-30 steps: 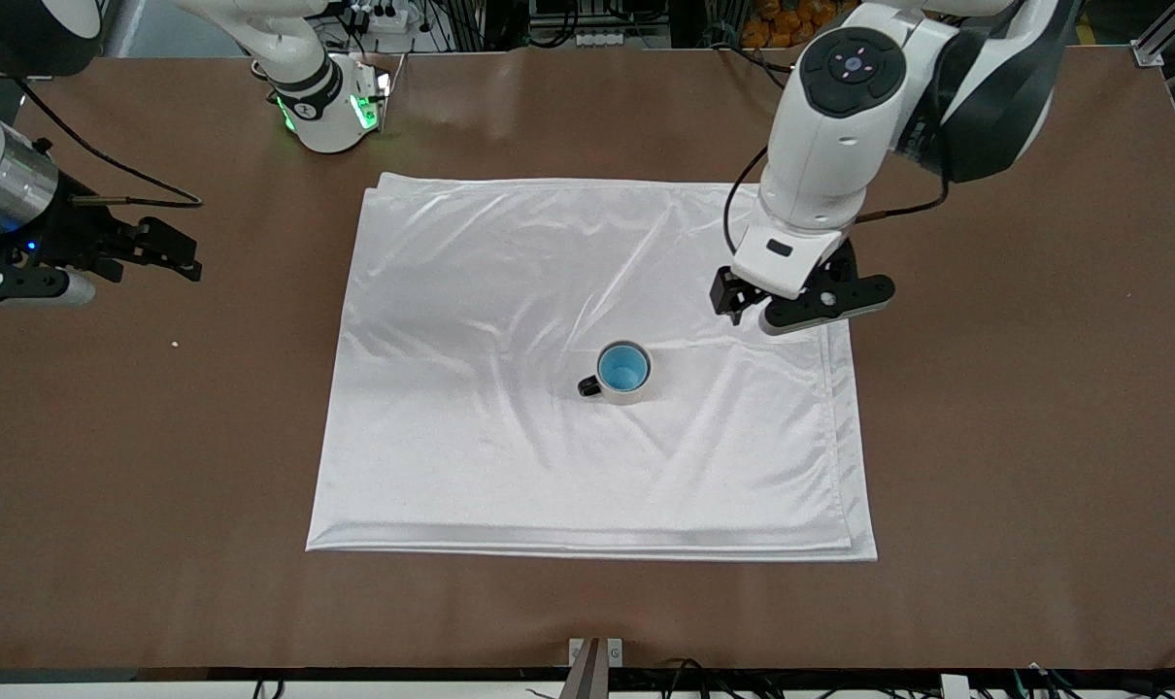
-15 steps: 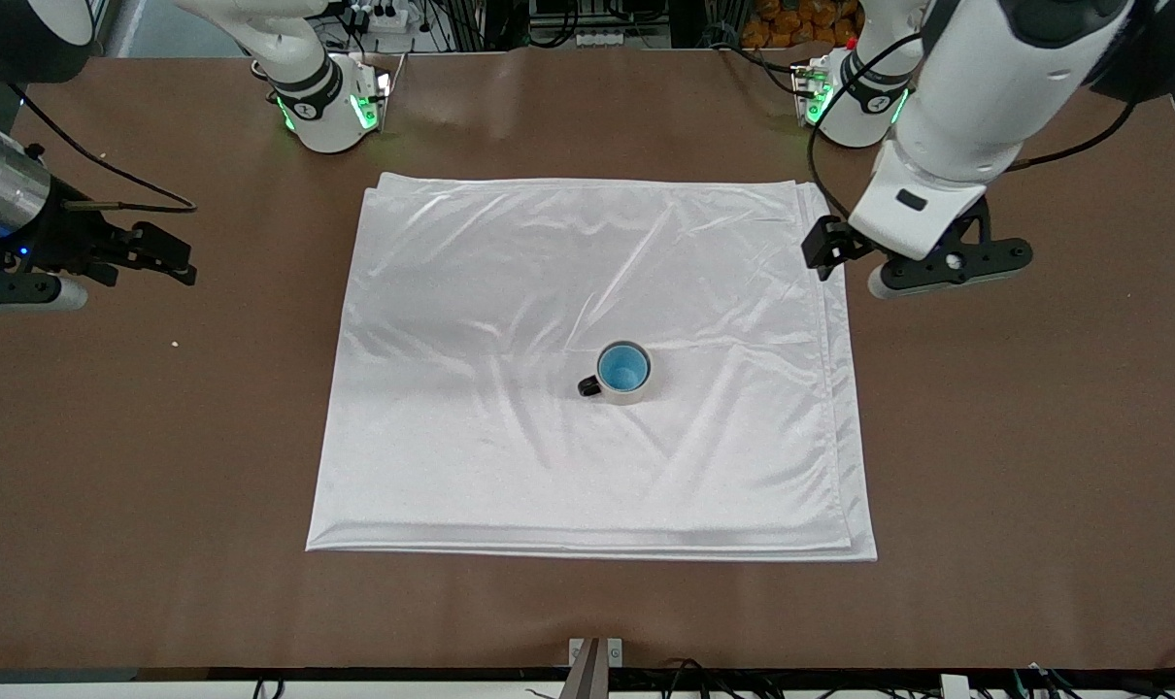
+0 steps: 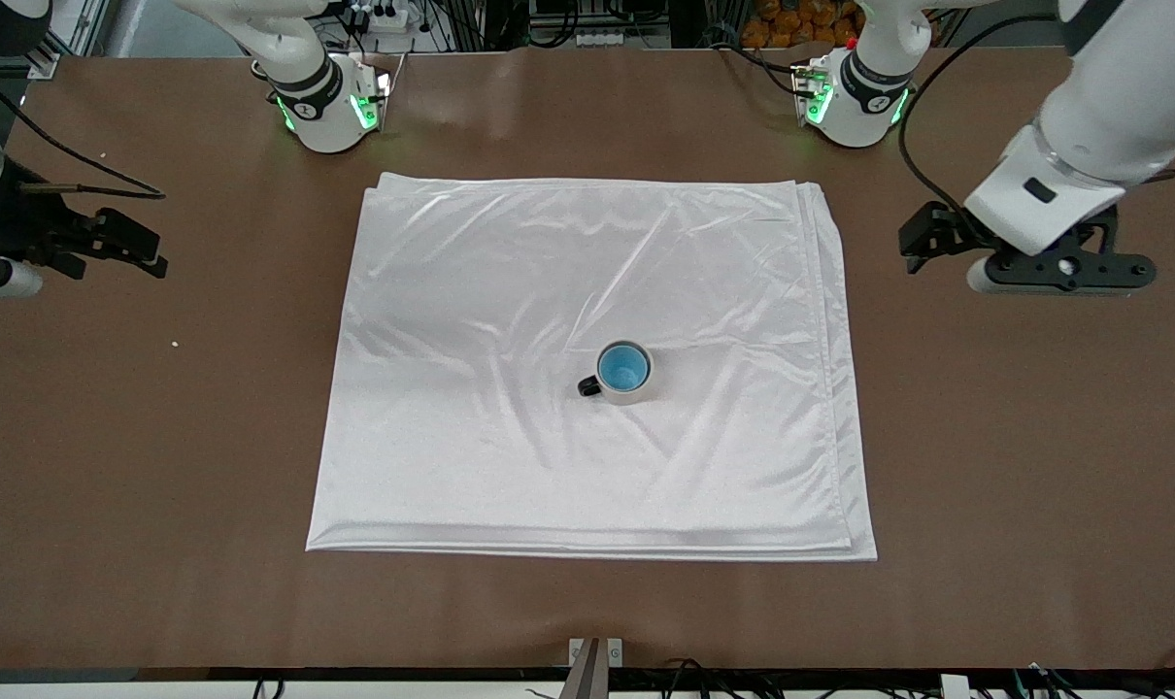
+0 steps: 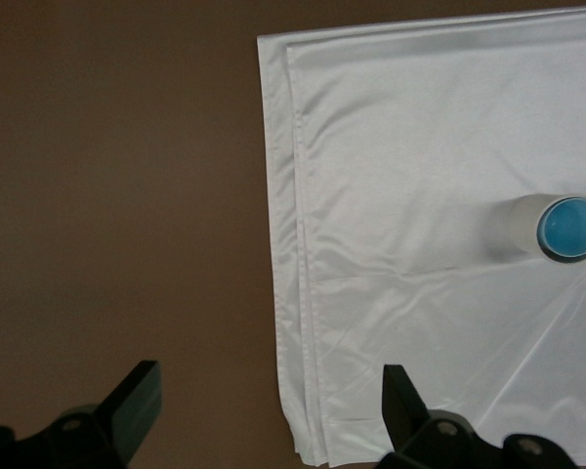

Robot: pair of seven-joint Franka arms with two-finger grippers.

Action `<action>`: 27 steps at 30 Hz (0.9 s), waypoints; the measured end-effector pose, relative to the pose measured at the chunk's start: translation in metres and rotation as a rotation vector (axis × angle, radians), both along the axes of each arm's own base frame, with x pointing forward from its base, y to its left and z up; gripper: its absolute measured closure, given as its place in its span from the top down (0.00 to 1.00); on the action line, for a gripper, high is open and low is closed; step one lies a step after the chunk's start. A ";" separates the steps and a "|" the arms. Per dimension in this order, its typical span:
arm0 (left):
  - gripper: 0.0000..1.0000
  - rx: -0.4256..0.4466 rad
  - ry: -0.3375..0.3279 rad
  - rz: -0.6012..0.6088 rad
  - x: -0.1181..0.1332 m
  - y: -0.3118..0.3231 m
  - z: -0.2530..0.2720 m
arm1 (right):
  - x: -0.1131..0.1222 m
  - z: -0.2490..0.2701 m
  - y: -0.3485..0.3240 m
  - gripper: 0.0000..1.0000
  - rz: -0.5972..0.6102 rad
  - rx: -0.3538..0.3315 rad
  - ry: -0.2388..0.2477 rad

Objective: Place blue cup into white mug on cloth

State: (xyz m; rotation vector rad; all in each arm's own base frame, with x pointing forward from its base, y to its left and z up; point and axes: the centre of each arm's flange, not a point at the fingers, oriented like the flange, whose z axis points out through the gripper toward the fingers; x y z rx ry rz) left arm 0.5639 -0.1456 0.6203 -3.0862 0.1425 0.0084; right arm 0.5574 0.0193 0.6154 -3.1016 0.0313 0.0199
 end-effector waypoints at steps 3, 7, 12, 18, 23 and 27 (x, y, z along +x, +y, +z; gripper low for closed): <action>1.00 -0.003 0.005 -0.024 0.006 0.024 0.000 | 0.000 0.002 -0.001 1.00 -0.002 0.000 -0.004; 1.00 -0.004 0.006 -0.031 0.008 0.037 0.000 | 0.000 0.002 -0.002 1.00 -0.003 0.000 -0.005; 1.00 -0.005 0.006 -0.023 0.009 0.043 0.000 | 0.000 0.002 -0.002 1.00 0.015 0.000 -0.006; 1.00 -0.005 0.003 0.022 0.014 0.068 0.000 | 0.000 0.002 -0.004 1.00 0.022 -0.002 -0.006; 1.00 -0.006 0.001 0.059 0.017 0.098 0.001 | 0.000 0.002 -0.005 1.00 0.027 -0.008 -0.006; 1.00 -0.006 0.000 0.069 0.018 0.108 0.001 | 0.000 0.002 -0.005 1.00 0.029 -0.009 -0.006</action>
